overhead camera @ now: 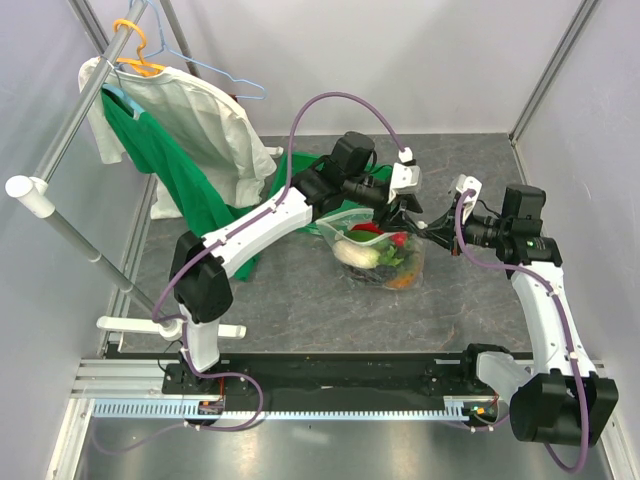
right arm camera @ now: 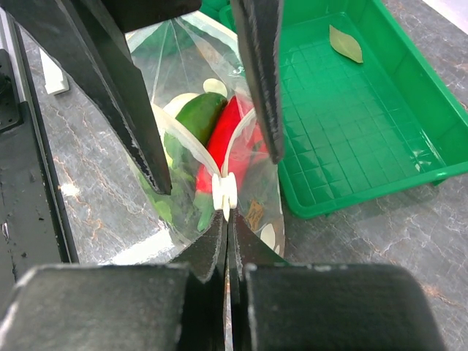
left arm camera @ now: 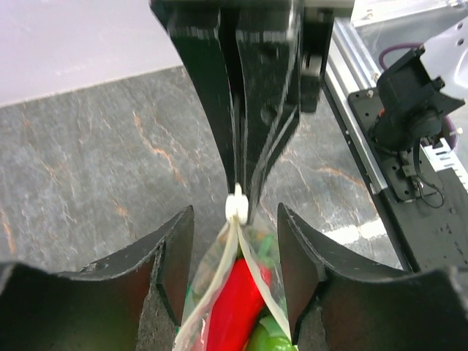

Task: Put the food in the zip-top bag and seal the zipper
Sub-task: Zip the zipper food storage bag at the center of the board, then place the zipper food storage bag at the center of the board.

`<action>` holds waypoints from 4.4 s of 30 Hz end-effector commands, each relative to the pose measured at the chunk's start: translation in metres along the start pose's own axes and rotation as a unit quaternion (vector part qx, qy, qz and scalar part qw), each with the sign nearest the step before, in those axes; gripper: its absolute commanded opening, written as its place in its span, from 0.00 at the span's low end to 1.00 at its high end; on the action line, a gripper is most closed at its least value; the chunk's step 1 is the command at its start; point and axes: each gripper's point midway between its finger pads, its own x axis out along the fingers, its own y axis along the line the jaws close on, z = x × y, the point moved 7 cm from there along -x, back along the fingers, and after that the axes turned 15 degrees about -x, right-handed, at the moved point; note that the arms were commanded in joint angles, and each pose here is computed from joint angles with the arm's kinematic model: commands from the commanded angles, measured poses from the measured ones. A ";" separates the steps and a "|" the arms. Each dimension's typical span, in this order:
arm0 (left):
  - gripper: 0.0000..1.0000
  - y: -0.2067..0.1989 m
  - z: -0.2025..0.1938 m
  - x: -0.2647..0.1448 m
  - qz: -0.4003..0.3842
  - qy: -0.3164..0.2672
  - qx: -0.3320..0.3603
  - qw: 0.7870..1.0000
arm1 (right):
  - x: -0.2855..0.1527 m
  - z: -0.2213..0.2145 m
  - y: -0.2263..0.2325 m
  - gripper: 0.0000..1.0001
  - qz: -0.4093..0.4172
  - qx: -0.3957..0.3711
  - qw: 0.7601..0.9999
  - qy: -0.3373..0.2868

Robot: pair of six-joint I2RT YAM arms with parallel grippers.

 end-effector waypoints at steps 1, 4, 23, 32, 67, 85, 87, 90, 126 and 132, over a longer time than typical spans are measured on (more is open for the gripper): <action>0.56 0.000 0.020 0.008 -0.001 -0.023 0.012 1.000 | -0.001 0.011 0.003 0.00 0.010 -0.041 0.999 -0.028; 0.53 0.000 0.020 0.012 -0.007 -0.021 0.010 1.000 | -0.002 0.012 0.003 0.00 0.008 -0.041 0.999 -0.027; 0.11 0.013 -0.002 0.002 0.020 0.011 -0.009 1.000 | -0.007 0.006 0.002 0.00 -0.022 -0.042 0.999 -0.006; 0.06 0.015 -0.011 -0.015 0.029 0.026 -0.017 0.999 | -0.011 0.005 0.000 0.00 -0.033 -0.039 0.999 -0.005; 0.03 0.028 -0.046 -0.165 0.168 0.114 -0.006 0.979 | -0.034 0.000 -0.013 0.00 -0.087 -0.047 0.995 0.013; 0.12 0.003 -0.063 -0.193 0.163 0.123 -0.025 0.979 | -0.038 0.006 -0.008 0.00 -0.074 -0.058 0.995 0.009; 0.23 -0.003 -0.052 -0.188 0.146 0.105 -0.019 0.984 | -0.037 0.008 -0.003 0.00 -0.062 -0.061 0.996 0.004; 0.41 -0.013 -0.028 -0.168 0.117 0.090 0.002 0.989 | -0.038 0.007 0.003 0.00 -0.047 -0.071 0.996 0.012; 0.02 0.008 -0.018 -0.051 0.042 0.083 -0.031 0.995 | -0.039 0.064 -0.023 0.66 -0.091 0.125 0.986 -0.063; 0.02 0.024 0.007 -0.038 0.055 0.035 -0.061 0.996 | -0.047 0.113 -0.054 0.95 -0.168 0.200 0.957 -0.128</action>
